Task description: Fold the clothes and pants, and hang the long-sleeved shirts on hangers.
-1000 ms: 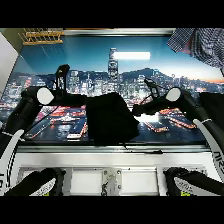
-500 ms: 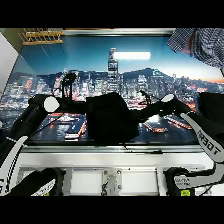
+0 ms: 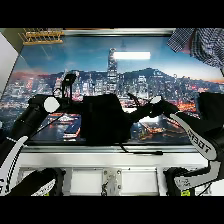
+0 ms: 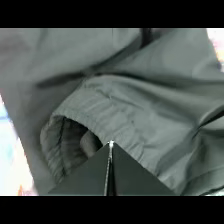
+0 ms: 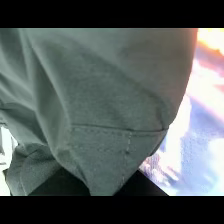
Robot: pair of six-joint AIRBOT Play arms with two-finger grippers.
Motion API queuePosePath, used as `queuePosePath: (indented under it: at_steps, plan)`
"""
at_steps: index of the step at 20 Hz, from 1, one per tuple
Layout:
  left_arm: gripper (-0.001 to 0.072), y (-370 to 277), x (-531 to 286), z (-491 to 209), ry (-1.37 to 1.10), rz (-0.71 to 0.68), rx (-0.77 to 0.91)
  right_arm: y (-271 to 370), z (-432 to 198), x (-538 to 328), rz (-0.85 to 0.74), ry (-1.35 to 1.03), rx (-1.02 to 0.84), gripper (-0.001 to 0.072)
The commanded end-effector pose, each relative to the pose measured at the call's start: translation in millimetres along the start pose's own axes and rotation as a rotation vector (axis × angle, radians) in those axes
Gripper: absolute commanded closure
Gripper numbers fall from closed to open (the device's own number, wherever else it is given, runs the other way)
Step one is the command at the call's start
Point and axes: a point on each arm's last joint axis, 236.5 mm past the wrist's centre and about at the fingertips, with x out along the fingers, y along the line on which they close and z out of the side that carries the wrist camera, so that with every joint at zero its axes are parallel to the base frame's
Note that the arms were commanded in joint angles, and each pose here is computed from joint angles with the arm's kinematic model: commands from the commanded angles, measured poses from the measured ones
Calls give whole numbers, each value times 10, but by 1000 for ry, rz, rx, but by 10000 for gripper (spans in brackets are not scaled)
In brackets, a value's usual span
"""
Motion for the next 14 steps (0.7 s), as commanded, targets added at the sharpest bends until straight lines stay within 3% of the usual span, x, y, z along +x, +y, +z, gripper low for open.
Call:
queuePosePath:
  at_steps: [1, 5, 9, 14]
  plan:
    - [703, 1, -1, 0, -1, 1, 2, -278, 310, -728, -234, -95, -19, 688]
    - [703, 0, -1, 1, -1, 1, 2, -978, 563, -2640, -595, -424, 142, 688]
    - [703, 0, -1, 1, -1, 1, 2, -1481, 182, -4119, -722, -733, 350, 688]
    - [703, 0, -1, 1, -1, 1, 2, -1722, -459, -5316, -851, -1062, 506, 688]
